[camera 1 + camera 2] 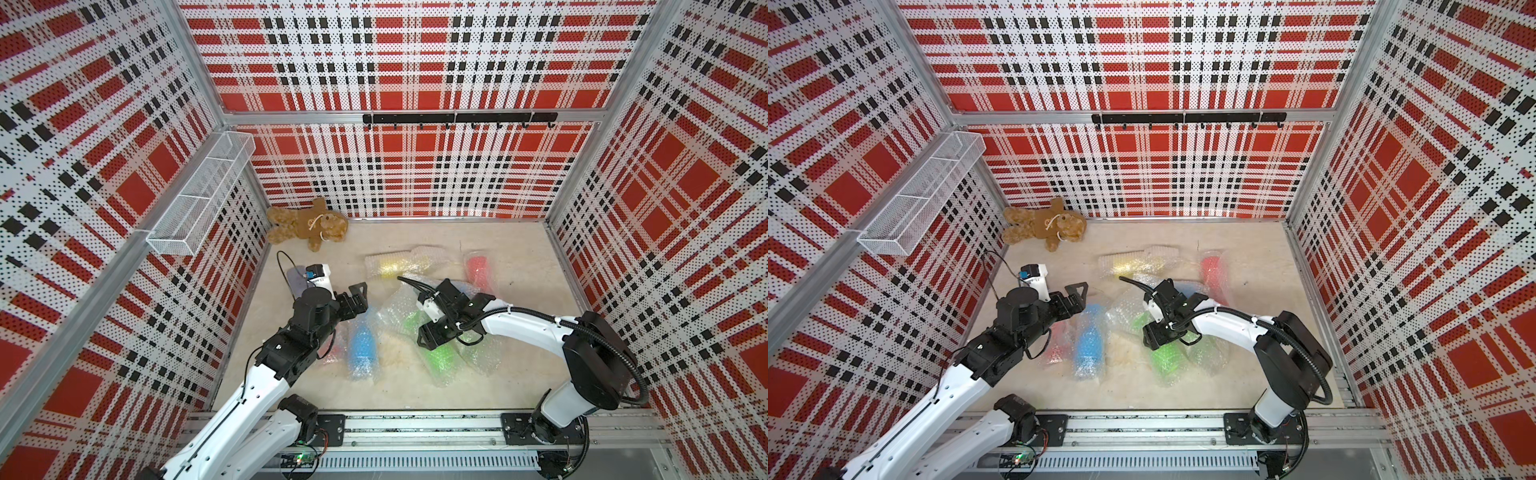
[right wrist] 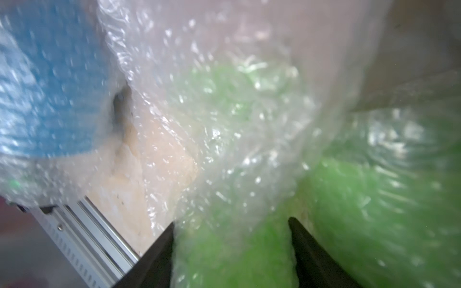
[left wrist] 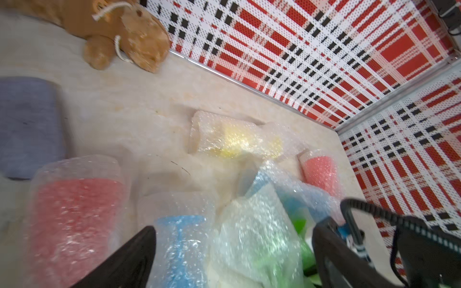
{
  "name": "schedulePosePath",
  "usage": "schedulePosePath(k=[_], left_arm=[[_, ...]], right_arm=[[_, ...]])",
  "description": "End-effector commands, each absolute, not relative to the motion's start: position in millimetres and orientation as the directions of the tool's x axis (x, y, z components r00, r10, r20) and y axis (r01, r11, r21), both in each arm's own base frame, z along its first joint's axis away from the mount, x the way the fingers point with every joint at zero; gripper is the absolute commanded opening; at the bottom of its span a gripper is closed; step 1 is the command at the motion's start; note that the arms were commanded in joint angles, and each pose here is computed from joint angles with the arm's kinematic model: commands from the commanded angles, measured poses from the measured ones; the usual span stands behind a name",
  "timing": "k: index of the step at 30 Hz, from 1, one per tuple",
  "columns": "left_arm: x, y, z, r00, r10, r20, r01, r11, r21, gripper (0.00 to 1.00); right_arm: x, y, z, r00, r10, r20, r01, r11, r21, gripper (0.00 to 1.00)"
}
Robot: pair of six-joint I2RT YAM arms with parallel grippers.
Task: Unpack wine glasses from bubble wrap
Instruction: Unwrap the bubble wrap at the center of the board.
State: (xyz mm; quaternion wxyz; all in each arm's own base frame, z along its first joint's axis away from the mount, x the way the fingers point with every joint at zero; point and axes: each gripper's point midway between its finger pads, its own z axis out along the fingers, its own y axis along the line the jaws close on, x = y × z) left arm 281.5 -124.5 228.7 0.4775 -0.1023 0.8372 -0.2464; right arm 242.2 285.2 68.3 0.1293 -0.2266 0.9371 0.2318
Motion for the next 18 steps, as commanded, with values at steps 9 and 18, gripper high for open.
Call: schedulePosePath(k=[9, 18], left_arm=[[262.3, -216.4, 161.5, -0.763, -0.292, -0.576, 0.189, 0.752, -0.631, 0.93], [267.5, -226.8, 125.2, -0.826, -0.331, -0.457, 0.090, 0.723, -0.685, 0.72]], right_arm=[[292.3, 322.7, 96.6, -0.917, -0.018, -0.398, -0.309, 0.661, 0.684, 0.72], [290.3, 316.4, 104.6, -0.904, 0.002, -0.428, -0.325, 0.648, 0.689, 0.83]])
